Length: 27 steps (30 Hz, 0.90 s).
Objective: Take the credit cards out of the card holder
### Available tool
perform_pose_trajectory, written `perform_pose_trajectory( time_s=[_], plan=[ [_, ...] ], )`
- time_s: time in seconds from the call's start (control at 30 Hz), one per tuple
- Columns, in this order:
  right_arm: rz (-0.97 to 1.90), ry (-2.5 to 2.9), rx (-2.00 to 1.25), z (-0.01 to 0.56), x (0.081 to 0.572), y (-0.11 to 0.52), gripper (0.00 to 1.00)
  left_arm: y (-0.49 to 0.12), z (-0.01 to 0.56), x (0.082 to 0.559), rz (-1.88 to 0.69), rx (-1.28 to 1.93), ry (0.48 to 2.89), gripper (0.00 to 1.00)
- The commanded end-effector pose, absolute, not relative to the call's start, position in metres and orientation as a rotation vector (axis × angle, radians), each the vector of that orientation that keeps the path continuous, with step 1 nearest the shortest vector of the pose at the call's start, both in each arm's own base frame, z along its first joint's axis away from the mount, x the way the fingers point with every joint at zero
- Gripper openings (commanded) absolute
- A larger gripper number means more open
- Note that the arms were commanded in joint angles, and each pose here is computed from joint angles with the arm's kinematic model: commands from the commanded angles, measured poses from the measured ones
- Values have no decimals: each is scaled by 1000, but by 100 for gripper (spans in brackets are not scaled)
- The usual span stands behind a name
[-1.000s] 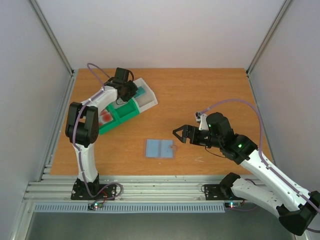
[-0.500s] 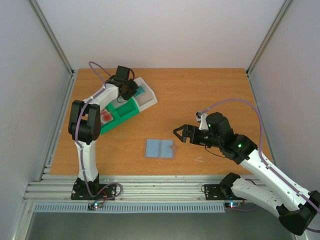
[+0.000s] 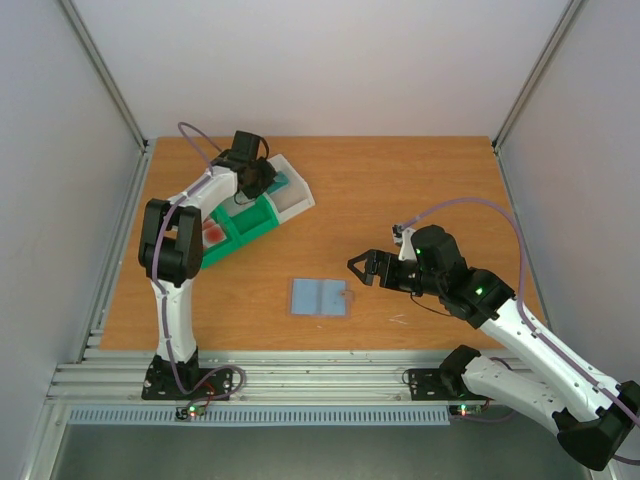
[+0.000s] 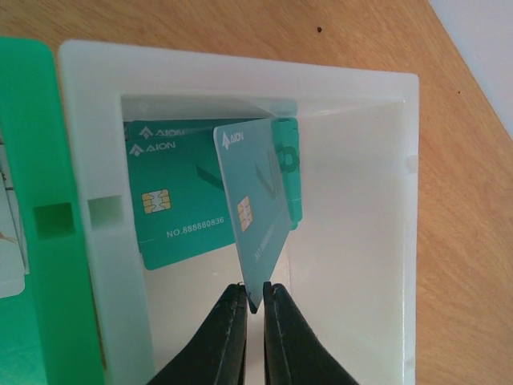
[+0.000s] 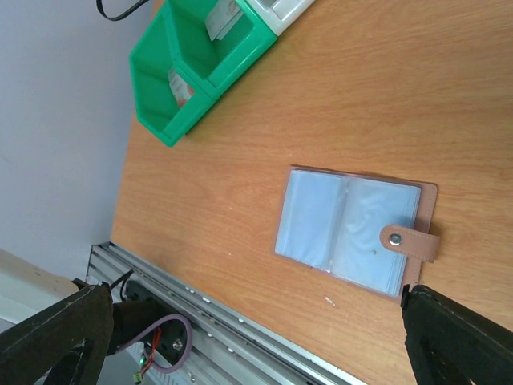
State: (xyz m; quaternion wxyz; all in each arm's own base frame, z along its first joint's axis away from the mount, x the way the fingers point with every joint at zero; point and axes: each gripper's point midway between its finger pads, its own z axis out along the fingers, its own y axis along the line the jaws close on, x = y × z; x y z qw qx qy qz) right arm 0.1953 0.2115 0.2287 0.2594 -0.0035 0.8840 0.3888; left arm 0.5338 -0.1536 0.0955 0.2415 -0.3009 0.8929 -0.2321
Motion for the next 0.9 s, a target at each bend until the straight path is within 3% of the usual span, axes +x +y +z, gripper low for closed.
perform_pose_trajectory(
  time_s=[0.0,0.2,0.5,0.87],
  plan=[
    [1043,2364,-8,240,199,209,98,-150,102,543,-610,-799,2420,9],
    [1020,2366,-2,238,198,206,98,-150,112,547,-606,-782,2410,12],
    [1026,2371,-1,237,197,206,98,-148,133,547,-598,-750,2393,25],
    [951,2372,7,239,202,198,98,-146,191,519,-591,-568,2402,62]
  ],
)
